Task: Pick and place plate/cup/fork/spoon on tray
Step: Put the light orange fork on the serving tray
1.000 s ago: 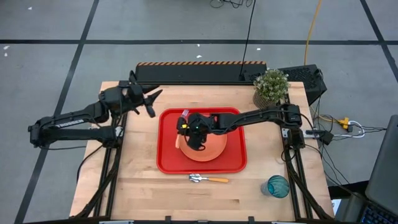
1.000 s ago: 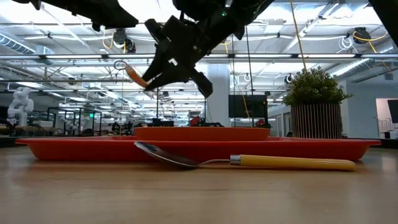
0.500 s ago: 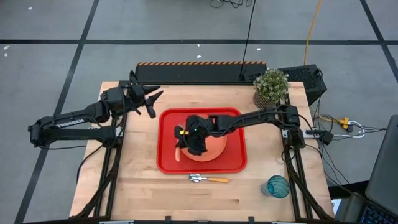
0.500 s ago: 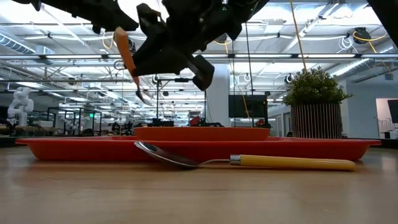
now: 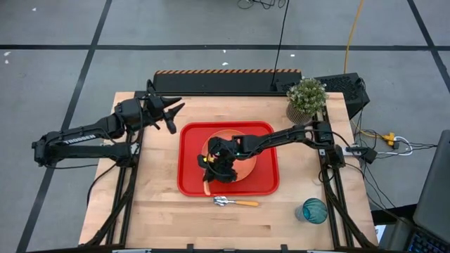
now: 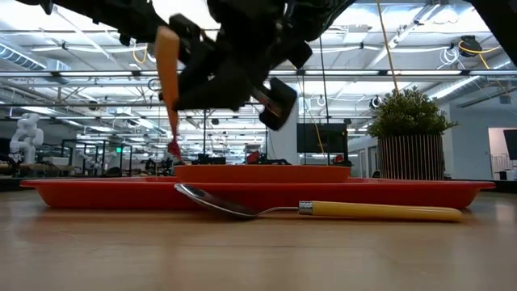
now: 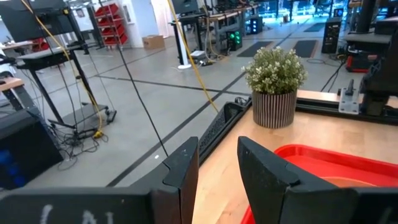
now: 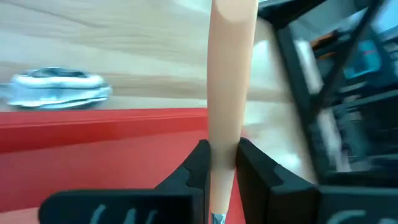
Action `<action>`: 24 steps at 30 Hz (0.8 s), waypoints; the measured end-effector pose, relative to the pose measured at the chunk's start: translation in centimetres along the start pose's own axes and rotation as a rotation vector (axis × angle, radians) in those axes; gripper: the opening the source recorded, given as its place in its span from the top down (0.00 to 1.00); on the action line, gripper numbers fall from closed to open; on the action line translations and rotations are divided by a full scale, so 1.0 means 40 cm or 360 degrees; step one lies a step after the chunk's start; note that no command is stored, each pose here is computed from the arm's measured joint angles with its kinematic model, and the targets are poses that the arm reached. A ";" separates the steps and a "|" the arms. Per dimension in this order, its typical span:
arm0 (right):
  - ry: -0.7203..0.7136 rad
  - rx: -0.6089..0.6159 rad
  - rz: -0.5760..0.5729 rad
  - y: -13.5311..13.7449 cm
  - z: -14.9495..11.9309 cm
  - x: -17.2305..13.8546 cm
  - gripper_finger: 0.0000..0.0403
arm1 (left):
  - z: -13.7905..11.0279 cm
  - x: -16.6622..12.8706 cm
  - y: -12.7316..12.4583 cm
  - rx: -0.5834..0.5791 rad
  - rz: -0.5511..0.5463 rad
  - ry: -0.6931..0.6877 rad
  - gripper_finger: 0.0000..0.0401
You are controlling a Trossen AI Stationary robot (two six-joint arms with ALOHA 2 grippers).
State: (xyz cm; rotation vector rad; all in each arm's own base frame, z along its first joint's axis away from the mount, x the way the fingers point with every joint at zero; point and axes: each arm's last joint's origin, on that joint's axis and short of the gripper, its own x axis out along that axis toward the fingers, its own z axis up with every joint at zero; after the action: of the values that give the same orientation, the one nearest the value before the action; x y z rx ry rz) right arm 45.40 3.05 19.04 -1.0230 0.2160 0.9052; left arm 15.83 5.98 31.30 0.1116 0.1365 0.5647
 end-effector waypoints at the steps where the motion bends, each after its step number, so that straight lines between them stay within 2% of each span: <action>1: 0.0004 -0.0007 0.0005 0.005 -0.004 0.010 0.91 | 0.000 0.000 -0.001 0.0001 -0.0002 0.0000 0.71; 13: -0.0049 -0.0119 -0.0095 -0.005 0.009 0.029 0.91 | 0.001 -0.001 -0.005 0.0005 -0.0015 -0.0006 0.71; 24: -0.0038 -0.0014 -0.0048 0.028 -0.031 0.077 0.91 | 0.003 -0.001 -0.005 -0.0007 -0.0015 -0.0021 0.71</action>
State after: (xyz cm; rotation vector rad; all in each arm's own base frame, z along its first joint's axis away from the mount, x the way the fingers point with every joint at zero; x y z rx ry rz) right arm 46.83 3.98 15.99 -1.0206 0.1761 0.8916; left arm 15.92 5.79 31.39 0.1105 0.1232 0.5549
